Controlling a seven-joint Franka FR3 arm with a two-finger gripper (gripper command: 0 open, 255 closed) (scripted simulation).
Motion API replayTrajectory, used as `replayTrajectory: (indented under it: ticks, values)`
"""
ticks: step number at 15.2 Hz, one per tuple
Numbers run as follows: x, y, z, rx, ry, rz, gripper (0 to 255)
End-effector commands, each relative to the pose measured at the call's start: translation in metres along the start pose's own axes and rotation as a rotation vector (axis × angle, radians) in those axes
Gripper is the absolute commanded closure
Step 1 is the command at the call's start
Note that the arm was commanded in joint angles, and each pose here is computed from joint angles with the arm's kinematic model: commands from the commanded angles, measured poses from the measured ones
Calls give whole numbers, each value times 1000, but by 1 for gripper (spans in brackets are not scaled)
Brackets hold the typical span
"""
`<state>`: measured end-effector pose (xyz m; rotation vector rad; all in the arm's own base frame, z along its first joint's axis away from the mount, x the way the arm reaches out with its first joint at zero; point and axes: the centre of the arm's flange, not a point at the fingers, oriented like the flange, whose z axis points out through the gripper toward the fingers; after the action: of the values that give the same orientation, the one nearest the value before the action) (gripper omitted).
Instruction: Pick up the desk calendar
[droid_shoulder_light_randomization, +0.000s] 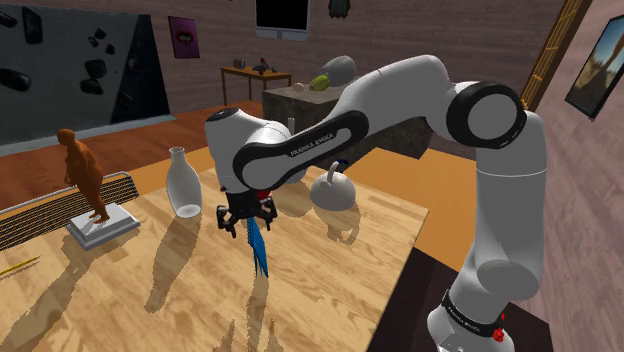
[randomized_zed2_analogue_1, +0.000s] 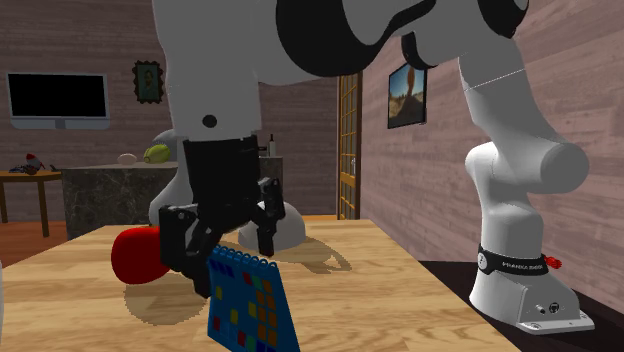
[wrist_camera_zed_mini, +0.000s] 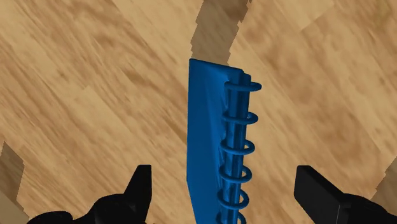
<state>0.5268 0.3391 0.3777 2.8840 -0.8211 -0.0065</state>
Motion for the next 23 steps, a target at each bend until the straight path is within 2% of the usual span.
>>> replayTrajectory:
  ticks: [1, 10, 23]
  values:
    - [0, 0, 2, 0, 0, 0, 255]
    - [0, 0, 2, 0, 0, 0, 255]
    - [3, 9, -66, 0, 0, 0, 255]
